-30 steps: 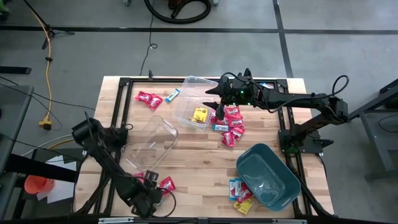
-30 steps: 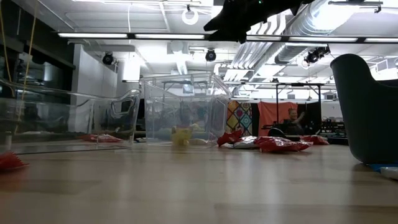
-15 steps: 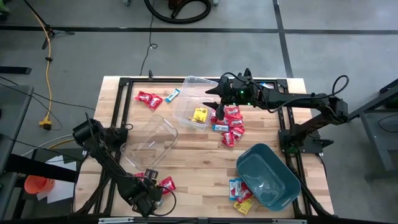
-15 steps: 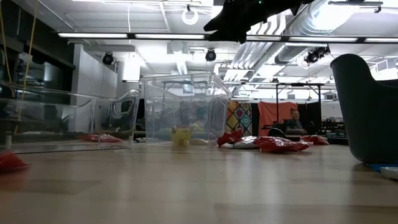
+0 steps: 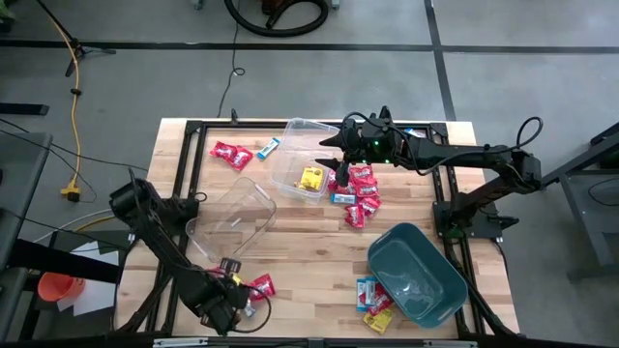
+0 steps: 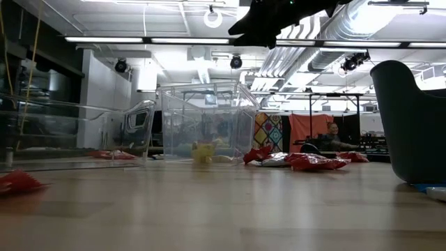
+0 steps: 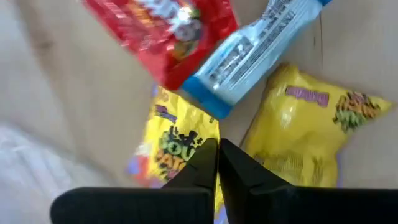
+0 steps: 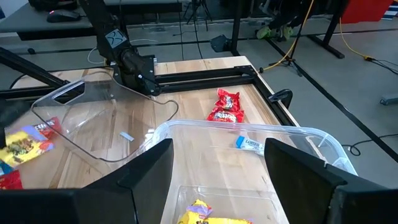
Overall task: Sort candy
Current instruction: Put the yellow candy into the transparent container
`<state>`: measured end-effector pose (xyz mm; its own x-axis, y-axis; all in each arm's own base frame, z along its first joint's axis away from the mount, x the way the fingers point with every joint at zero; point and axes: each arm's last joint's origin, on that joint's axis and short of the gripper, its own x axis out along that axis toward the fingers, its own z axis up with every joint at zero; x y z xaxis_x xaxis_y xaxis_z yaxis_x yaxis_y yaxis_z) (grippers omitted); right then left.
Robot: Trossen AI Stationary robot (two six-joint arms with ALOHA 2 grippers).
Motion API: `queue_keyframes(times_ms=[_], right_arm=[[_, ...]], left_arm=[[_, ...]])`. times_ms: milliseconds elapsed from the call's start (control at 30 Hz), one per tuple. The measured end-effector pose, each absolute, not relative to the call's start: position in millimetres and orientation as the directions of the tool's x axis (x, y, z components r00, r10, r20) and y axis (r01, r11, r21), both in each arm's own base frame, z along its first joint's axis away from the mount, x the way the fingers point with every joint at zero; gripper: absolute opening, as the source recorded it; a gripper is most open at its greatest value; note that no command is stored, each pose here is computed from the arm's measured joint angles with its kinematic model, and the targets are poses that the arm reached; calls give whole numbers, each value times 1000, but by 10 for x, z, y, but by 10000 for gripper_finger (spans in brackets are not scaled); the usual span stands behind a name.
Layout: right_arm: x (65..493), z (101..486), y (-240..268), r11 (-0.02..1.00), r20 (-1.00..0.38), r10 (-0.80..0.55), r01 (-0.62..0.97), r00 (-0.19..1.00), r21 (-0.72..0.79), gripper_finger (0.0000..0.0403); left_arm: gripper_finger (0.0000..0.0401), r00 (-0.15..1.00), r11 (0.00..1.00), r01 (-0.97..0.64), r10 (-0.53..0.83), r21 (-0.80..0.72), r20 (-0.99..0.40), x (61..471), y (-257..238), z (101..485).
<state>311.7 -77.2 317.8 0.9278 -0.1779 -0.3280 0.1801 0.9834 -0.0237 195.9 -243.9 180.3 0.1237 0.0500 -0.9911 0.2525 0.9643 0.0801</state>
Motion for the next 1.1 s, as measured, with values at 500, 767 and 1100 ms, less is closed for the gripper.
queue_keyframes(times_ms=[500,767,1100], right_arm=[[3117,3178,-772,983,-328,-177,180,928,-22,250],[3116,3177,-772,983,-328,-177,183,928,-14,250],[3117,3178,-772,983,-328,-177,183,928,-14,250]], left_arm=[[0,753,824,22,359,566,-551,2090,-1775,3046],[0,689,603,-245,659,759,-301,2113,-1092,3191],[0,895,742,-321,441,589,-68,2219,-246,2951]])
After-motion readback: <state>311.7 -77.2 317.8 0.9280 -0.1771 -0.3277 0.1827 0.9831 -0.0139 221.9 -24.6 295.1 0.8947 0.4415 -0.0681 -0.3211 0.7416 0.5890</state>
